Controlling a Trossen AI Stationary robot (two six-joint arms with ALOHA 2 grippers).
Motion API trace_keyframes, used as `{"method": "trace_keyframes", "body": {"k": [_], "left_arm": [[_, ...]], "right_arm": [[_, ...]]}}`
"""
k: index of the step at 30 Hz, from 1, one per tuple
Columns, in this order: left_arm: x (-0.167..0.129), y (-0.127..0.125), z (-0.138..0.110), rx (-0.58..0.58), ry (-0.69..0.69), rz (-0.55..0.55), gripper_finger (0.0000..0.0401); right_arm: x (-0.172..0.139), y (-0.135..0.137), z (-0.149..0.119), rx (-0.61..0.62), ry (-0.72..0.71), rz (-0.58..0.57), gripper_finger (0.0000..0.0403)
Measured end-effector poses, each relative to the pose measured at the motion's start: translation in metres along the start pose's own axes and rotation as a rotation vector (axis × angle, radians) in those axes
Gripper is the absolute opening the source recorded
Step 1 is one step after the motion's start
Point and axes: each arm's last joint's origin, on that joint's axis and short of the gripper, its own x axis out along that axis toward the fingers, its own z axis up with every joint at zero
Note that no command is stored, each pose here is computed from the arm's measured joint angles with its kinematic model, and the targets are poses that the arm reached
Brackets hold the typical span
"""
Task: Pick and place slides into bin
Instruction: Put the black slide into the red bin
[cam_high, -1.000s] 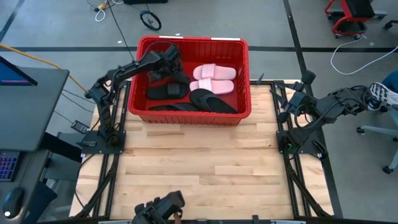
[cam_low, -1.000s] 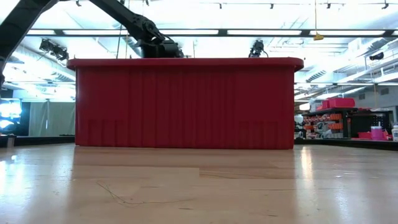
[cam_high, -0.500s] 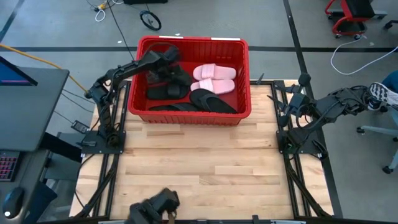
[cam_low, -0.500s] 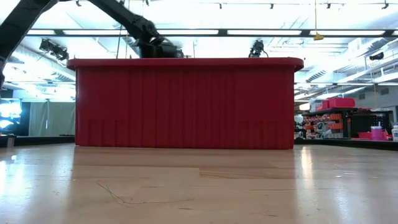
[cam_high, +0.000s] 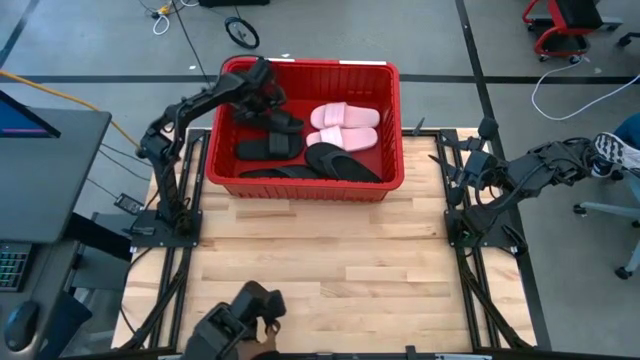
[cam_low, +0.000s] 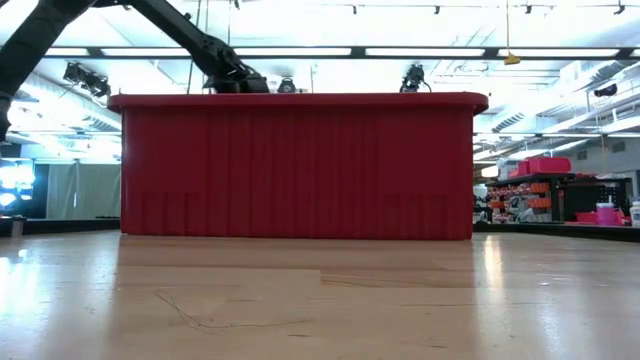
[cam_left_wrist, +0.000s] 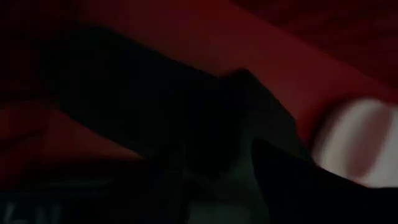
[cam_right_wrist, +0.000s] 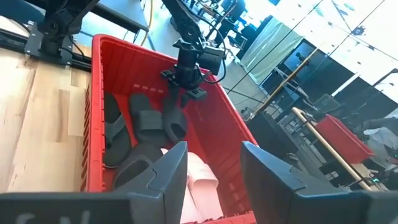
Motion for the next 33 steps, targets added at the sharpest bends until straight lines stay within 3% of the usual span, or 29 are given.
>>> {"method": "trace_keyframes", "body": {"k": [6,12,20,30,33], "left_arm": [[0.000,-0.011,-0.012,0.030,0.036,-0.051,0.0180],[0.000,-0.026,-0.040,0.222,0.086,-0.066,0.0153],[0.026,-0.030,-0.057,0.277,0.121,0.000,0.0023],[0.045,-0.019,-0.026,0.203,0.054,-0.001,0.0005],[0.044,-0.015,-0.020,0.192,0.074,-0.022,0.0016]], "right_arm": [[0.000,0.000,0.000,0.001,0.000,-0.001,0.0154],[0.000,0.000,0.000,0.001,0.000,-0.001,0.0154],[0.000,0.000,0.000,0.001,0.000,-0.002,0.0154],[0.000,0.000,0.000,0.001,0.000,-0.002,0.0154],[0.000,0.000,0.000,0.003,0.000,-0.002,0.0154]]}}
